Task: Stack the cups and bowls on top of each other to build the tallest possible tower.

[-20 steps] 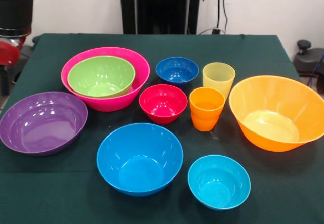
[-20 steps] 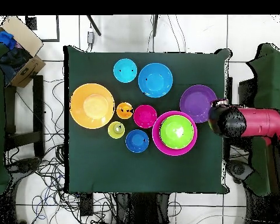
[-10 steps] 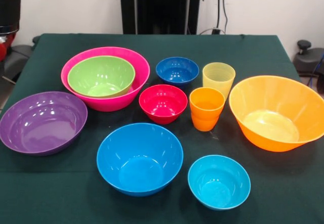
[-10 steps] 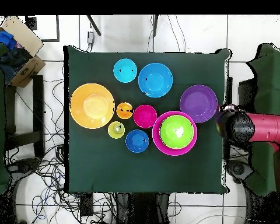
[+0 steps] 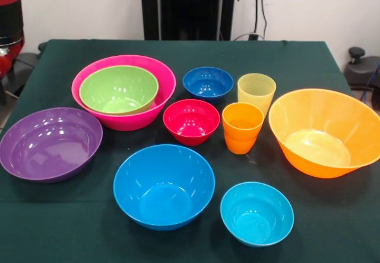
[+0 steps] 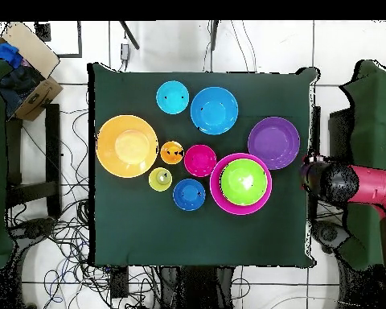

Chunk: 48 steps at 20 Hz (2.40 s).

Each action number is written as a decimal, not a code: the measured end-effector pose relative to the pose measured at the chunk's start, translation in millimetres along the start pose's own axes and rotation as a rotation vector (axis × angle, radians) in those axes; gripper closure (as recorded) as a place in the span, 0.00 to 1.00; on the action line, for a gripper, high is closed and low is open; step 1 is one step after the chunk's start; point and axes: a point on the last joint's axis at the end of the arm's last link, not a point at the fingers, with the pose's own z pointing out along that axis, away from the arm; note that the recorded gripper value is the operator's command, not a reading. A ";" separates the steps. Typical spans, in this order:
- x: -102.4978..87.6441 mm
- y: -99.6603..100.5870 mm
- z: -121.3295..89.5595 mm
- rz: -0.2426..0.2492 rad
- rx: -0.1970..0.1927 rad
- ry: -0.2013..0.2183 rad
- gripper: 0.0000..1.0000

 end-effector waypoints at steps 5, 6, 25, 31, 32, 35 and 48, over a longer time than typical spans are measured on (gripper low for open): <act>1.3 39.6 16.6 0.122 -0.199 -0.162 0.00; 0.9 47.8 19.5 0.140 -0.242 -0.195 0.00; 1.2 96.6 57.7 0.325 -0.552 -0.932 0.00; -3.1 85.3 57.2 0.358 -0.571 -1.067 0.00; -3.4 84.9 57.1 0.360 -0.571 -1.073 0.00; -3.0 83.4 56.0 0.365 -0.567 -1.083 0.00; -0.7 98.3 74.4 0.288 -0.536 -0.860 0.00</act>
